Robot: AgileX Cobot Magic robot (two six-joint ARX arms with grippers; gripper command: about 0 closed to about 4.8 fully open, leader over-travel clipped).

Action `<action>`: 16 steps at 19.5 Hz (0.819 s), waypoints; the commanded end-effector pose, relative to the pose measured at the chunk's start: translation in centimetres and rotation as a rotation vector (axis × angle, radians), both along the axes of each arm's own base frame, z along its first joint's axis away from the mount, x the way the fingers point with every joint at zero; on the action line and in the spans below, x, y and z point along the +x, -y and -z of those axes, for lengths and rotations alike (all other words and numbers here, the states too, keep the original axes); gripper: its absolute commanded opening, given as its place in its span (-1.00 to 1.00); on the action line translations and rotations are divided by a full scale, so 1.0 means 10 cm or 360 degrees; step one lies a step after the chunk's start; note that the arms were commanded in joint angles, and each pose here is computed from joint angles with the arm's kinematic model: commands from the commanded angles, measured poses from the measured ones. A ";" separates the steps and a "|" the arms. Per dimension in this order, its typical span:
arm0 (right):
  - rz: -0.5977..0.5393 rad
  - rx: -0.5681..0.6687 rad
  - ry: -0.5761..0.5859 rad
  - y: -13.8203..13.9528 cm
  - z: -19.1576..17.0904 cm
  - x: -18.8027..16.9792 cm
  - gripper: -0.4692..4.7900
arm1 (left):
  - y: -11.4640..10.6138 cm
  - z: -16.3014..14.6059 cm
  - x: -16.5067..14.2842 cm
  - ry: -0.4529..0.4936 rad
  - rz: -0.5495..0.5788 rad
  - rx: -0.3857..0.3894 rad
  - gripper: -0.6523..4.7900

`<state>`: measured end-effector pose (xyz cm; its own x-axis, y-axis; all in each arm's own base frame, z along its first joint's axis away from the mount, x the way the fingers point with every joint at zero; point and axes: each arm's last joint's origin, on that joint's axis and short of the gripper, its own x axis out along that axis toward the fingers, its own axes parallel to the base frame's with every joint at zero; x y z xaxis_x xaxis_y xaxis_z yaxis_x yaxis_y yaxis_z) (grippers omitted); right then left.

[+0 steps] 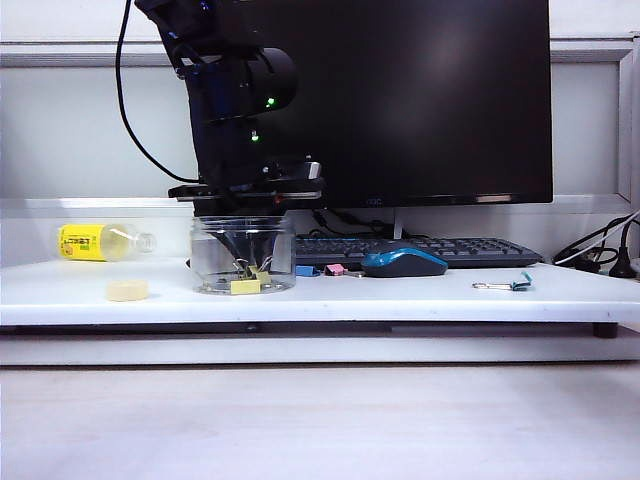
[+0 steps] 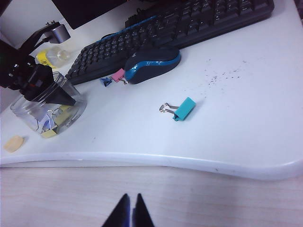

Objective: Take the clips out of the round transparent plastic box and place them on the table.

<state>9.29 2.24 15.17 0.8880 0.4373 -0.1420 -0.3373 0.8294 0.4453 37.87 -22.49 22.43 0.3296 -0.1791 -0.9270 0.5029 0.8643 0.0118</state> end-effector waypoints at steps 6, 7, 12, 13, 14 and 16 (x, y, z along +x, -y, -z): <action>0.0007 -0.0011 -0.0002 0.00 0.00 0.00 -0.74 | -0.09 -0.29 -0.16 0.0018 0.0078 -0.0052 -0.49; 0.0007 -0.0011 -0.0002 0.00 0.00 0.00 -0.74 | -0.11 -0.43 -0.20 0.0075 0.0101 -0.0059 -0.49; 0.0006 -0.0011 -0.0002 0.00 0.00 0.00 -0.74 | -0.18 -0.74 -0.30 0.0231 0.0122 -0.0096 -0.49; 0.0006 -0.0011 -0.0002 0.00 0.00 0.00 -0.74 | -0.20 -0.77 -0.33 0.0232 0.0125 -0.0096 -0.49; 0.0006 -0.0011 -0.0002 0.00 0.00 0.00 -0.74 | -0.20 -0.78 -0.34 0.0223 0.0128 -0.0092 -0.49; 0.0006 -0.0011 -0.0002 0.00 0.00 0.00 -0.74 | -0.21 -0.78 -0.35 0.0209 0.0130 -0.0086 -0.49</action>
<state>9.29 2.24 15.17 0.8884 0.4363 -0.1428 -0.3366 0.8306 0.4436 34.52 -20.52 30.04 0.4312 -0.2600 -0.8640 0.5662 0.8236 0.0347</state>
